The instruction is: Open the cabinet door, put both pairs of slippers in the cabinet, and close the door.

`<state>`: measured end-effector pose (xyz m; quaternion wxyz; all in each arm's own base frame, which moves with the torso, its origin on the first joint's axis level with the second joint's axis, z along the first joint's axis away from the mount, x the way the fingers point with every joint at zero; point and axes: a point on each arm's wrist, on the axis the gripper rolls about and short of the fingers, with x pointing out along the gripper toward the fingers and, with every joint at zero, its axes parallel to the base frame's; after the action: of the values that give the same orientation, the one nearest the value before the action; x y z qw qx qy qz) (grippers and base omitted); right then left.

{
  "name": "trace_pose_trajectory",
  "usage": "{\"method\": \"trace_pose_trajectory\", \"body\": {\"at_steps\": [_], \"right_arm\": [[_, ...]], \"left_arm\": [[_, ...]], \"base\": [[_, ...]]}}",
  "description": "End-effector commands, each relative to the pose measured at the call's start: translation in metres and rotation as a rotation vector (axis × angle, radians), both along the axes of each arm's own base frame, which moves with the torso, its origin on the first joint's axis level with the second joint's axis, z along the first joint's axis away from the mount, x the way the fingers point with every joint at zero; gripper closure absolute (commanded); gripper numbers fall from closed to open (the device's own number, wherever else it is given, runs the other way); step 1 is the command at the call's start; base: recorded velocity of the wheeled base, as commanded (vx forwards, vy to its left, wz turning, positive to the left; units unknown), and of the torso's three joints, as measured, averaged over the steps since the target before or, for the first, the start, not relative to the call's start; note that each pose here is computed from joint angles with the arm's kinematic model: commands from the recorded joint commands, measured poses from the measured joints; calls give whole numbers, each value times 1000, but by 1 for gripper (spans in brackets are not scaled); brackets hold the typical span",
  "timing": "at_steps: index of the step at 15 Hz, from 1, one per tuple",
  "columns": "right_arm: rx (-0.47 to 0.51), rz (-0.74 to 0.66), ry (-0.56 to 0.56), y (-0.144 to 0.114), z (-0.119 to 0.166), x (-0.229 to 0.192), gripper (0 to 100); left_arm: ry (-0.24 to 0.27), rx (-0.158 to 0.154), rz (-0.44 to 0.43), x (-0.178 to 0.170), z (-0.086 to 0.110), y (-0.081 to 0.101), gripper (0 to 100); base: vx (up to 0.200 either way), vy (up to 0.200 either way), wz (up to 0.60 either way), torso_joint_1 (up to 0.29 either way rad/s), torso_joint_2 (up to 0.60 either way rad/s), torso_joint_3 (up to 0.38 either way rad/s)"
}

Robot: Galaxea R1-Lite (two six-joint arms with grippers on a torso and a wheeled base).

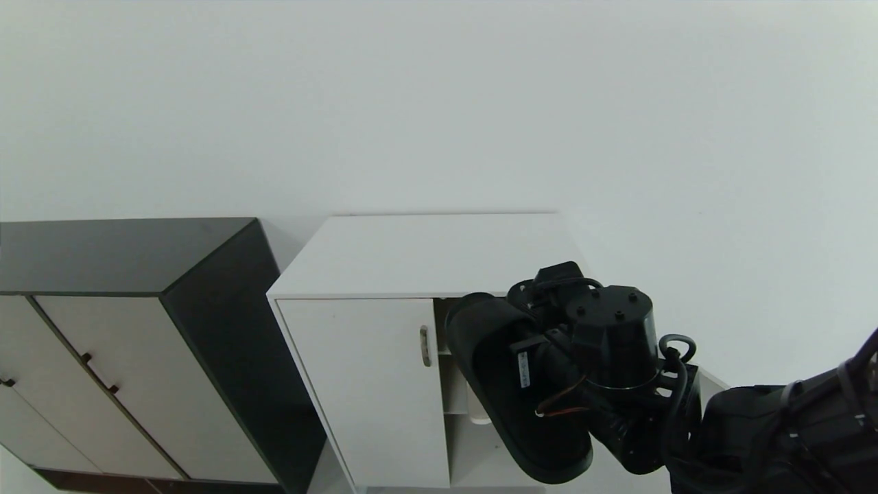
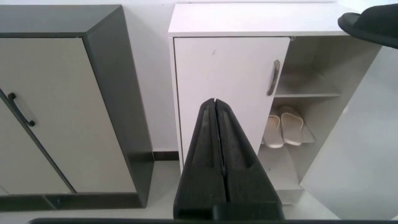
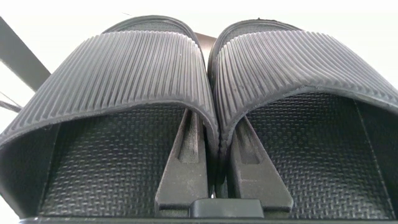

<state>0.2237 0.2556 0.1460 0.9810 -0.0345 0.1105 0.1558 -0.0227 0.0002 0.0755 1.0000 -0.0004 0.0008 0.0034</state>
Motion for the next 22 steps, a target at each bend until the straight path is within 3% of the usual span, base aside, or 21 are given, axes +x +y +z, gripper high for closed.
{"method": "trace_pose_trajectory", "body": {"at_steps": [1,22], "right_arm": [[-1,2,1,0,-1,0,100],[3,9,-29,0,-5,-1,100]], "left_arm": [[0,1,1,0,0,0,100],[0,-1,-2,0,0,0,100]], "base": [[0,0,0,0,0,0],[0,0,0,-189,486,299]]}}
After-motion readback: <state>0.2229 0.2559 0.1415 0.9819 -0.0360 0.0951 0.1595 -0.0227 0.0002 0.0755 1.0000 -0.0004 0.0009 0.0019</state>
